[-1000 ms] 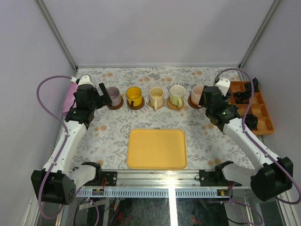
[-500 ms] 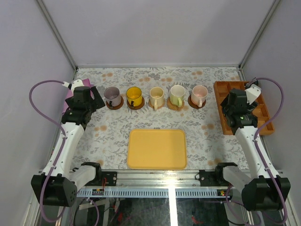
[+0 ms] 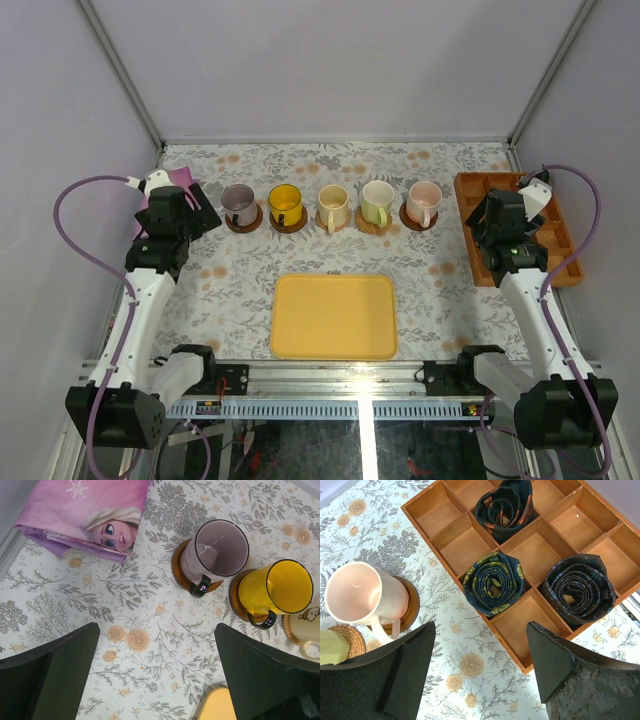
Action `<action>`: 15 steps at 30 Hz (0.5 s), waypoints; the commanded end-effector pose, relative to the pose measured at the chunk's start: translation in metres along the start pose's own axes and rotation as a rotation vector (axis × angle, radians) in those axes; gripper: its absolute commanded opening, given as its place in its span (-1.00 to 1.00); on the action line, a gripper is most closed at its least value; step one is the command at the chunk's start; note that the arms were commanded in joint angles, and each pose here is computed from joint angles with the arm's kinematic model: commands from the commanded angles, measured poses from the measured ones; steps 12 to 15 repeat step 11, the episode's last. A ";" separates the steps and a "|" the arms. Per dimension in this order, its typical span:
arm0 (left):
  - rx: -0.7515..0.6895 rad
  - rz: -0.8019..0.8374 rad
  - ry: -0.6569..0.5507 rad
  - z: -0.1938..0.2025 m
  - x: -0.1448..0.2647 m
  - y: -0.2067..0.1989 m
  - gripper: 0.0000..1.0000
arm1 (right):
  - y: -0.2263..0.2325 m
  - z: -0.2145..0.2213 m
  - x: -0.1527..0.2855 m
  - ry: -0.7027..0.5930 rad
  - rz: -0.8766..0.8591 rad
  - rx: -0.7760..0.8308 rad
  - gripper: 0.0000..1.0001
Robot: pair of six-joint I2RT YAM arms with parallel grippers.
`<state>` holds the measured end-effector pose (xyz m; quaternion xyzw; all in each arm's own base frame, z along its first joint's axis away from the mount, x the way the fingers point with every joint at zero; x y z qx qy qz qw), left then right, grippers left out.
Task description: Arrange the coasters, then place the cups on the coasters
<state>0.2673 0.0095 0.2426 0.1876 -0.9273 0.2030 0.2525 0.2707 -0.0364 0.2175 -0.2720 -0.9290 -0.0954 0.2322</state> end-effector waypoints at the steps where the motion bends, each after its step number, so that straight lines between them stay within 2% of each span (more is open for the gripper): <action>1: 0.027 0.019 -0.042 -0.003 0.001 -0.001 1.00 | 0.005 -0.014 0.003 -0.041 -0.028 -0.012 0.62; 15: 0.032 0.021 -0.051 -0.003 0.002 0.000 1.00 | 0.005 -0.011 0.002 -0.037 -0.038 -0.015 0.63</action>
Point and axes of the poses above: each gripper's point midway between its finger pads, its own x axis back along the fingers, its own y axis along the line the jaws close on, z = x × y, the point moved 5 cm from there along x, back along the fingers, and after that the axes turned 5 degrees about x, right-handed, at the moved point
